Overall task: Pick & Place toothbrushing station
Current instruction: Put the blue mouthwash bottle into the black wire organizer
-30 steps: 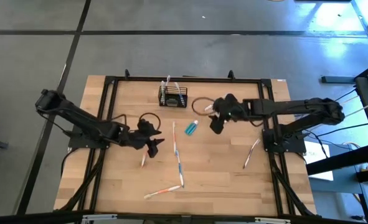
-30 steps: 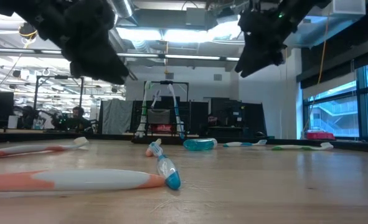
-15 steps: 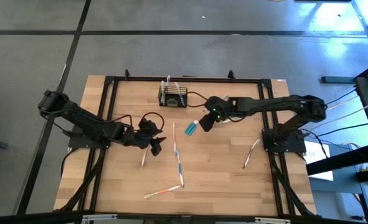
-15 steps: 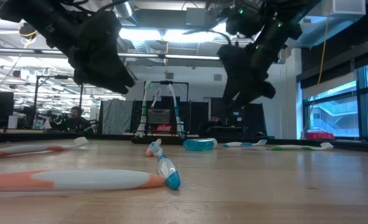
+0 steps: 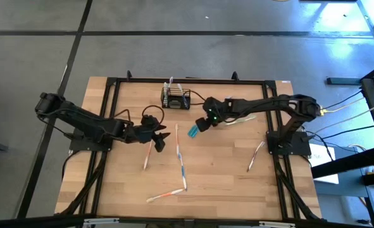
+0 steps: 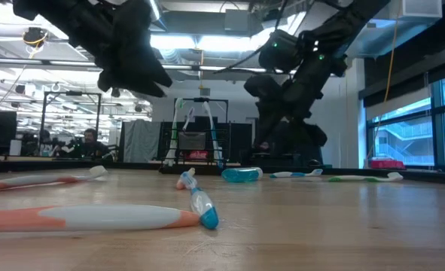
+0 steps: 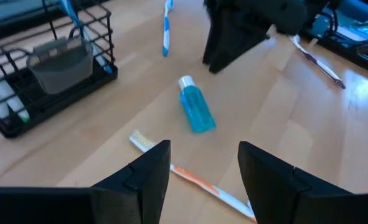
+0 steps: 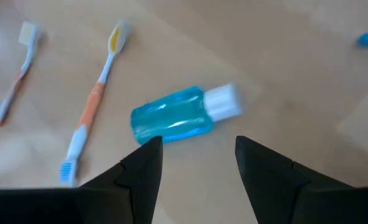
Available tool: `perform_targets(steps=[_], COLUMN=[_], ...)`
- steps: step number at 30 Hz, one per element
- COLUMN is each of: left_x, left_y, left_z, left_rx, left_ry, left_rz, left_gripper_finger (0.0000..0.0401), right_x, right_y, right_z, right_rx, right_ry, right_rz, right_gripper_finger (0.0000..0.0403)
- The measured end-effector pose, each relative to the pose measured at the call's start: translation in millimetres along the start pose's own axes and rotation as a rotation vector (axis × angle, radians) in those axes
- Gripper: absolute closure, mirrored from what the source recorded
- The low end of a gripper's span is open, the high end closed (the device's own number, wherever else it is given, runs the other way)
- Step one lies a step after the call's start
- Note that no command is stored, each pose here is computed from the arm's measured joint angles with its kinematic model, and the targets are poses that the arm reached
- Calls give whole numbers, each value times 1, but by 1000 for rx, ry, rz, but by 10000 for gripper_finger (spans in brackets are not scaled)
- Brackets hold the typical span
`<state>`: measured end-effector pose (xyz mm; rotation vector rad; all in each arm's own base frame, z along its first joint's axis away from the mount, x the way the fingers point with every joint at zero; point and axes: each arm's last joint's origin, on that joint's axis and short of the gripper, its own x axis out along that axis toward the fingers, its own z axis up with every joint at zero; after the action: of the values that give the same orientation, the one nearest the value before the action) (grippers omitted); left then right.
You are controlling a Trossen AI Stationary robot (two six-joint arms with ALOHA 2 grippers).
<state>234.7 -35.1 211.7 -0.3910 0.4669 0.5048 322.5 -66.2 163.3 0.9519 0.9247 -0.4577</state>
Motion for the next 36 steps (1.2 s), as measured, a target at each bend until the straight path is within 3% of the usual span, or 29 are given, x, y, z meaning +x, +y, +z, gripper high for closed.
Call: perform_targets(steps=[10, 19, 23, 29, 36], left_x=[-1, -1, -1, -1, -1], left_y=[-1, -1, -1, -1, -1], left_z=[-1, -1, -1, -1, -1], left_rx=[19, 19, 19, 21, 22], left_ry=[10, 18, 18, 20, 20], left_rz=[-17, -27, -27, -24, -24], left_gripper_finger=[216, 217, 217, 217, 217], right_x=[2, 6, 15, 44, 49], right_y=[3, 38, 44, 36, 53], right_z=[1, -9, -11, -20, -12], right_rx=[90, -129, -150, -119, -156], right_ry=[5, -174, -207, -109, -40], right_rz=[46, 162, 191, 158, 177], right_gripper_finger=[198, 199, 199, 199, 199])
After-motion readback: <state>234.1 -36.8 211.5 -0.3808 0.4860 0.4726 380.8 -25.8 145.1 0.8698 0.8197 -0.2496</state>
